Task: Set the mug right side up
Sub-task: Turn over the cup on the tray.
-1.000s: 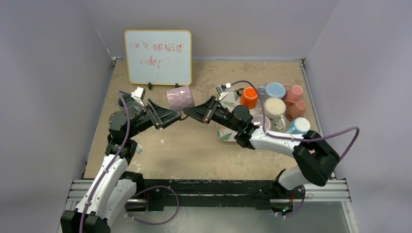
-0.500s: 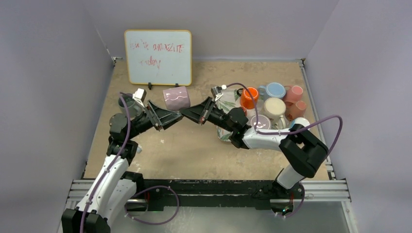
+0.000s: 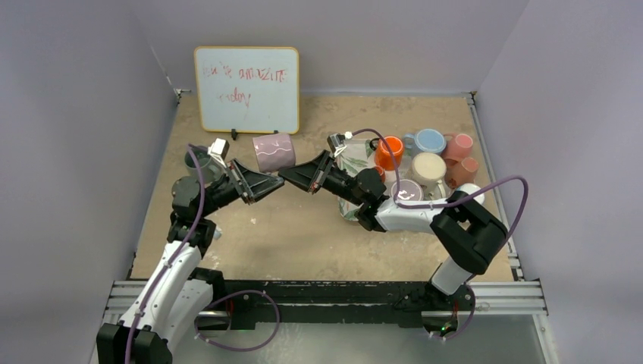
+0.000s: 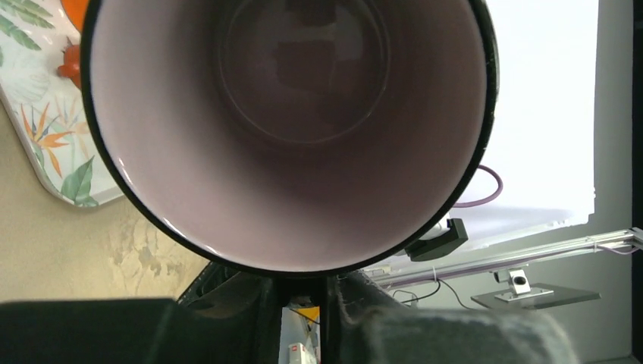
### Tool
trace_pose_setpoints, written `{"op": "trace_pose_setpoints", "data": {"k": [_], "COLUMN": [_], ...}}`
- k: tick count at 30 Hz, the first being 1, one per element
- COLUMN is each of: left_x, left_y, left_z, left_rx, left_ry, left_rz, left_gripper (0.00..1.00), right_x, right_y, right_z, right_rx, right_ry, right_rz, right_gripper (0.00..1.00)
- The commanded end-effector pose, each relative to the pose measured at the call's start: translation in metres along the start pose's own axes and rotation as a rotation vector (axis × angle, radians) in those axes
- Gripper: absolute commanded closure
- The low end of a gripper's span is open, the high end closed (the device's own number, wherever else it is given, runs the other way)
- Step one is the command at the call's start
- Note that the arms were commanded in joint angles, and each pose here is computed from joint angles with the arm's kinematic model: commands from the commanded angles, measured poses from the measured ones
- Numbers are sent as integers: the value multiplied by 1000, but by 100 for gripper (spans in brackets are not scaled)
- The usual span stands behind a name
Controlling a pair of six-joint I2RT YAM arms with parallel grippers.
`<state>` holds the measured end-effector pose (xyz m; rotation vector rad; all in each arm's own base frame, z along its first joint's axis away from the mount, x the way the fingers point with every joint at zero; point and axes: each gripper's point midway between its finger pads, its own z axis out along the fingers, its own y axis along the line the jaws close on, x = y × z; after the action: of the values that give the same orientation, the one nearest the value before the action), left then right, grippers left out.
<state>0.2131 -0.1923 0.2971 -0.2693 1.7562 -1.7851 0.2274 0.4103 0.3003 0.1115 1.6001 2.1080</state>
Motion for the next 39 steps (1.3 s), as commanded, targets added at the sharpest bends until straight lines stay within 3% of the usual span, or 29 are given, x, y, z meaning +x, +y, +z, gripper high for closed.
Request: {"op": "trace_pose_setpoints", "data": {"k": [1, 3, 8, 11, 20, 27, 33, 39], "left_x": [-6, -6, -8, -10, -11, -12, -16, -25], "left_y": [-24, -24, -21, -22, -12, 2, 14, 33], "left_z": [1, 2, 0, -2, -3, -3, -4, -10], "left_rx": [65, 58, 26, 34, 37, 2, -60, -208], "left_ry": [-17, -16, -36, -69, -94, -114, -135, -181], "left_rz": [119, 128, 135, 116, 56, 60, 101, 163], "left_gripper": [92, 100, 100, 100, 100, 100, 100, 100], "right_x": [13, 14, 16, 19, 20, 16, 12, 6], "right_y": [46, 45, 40, 34, 19, 10, 8, 11], "right_z": [3, 1, -4, -7, -15, -20, -30, -46], "right_rx": [-162, -158, -133, -116, -69, -8, 61, 148], "right_ry": [66, 66, 66, 74, 67, 49, 24, -6], "right_rz": [-60, -68, -70, -69, -60, -77, -135, -222], "right_gripper": [100, 100, 99, 87, 63, 52, 34, 2]}}
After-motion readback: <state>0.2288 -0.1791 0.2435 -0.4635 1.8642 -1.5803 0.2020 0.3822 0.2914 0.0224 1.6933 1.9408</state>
